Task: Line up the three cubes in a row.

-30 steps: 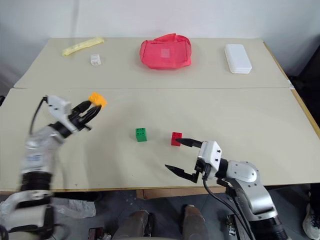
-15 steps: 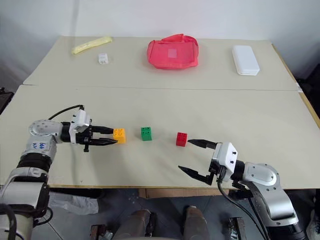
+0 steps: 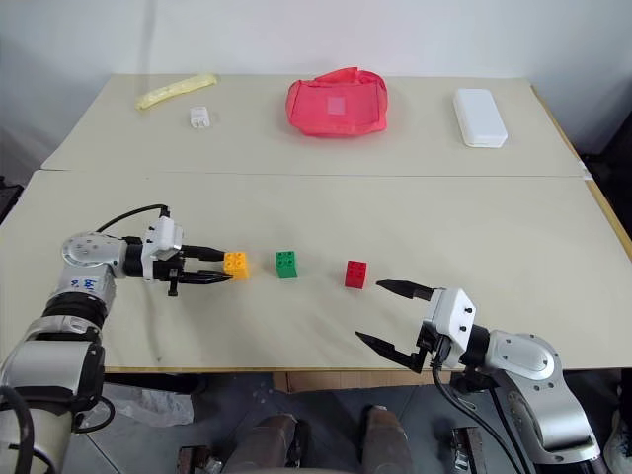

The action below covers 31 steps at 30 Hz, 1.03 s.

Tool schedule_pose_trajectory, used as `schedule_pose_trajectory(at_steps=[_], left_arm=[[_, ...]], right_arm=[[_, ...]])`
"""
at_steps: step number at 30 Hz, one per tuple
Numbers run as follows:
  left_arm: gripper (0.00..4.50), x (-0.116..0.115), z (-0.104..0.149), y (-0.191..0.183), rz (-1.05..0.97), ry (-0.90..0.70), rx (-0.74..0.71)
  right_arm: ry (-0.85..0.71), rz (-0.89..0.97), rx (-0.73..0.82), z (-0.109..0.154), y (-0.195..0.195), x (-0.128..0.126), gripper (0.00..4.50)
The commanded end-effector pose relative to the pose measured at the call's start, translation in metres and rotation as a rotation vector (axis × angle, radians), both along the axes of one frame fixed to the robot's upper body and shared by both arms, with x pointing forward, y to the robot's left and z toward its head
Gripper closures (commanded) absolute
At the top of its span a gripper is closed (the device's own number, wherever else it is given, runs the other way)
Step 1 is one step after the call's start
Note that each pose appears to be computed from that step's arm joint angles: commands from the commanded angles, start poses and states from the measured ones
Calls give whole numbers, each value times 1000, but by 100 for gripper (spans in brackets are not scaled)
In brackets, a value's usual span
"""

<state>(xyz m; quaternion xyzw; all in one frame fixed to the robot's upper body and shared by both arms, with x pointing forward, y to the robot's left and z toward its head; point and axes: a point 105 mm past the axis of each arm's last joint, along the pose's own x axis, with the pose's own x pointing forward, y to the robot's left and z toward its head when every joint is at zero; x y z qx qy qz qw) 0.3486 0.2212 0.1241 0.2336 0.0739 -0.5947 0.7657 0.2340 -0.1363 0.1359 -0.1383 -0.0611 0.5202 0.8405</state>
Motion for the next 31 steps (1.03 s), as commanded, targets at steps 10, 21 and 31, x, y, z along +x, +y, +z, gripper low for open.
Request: schedule_pose_trajectory(at_steps=[10,21,31], left_arm=[[204,-10,4,14,-19,97,7],[29,-46,39,67,186,-91,-120],[29,-68,53,88,369,-171,-85]], right_arm=[[-38,45,3,11,1,6,0],[-40,107,-93,33,-31,21,0],[-72,148,-207,43,-47,47,0]])
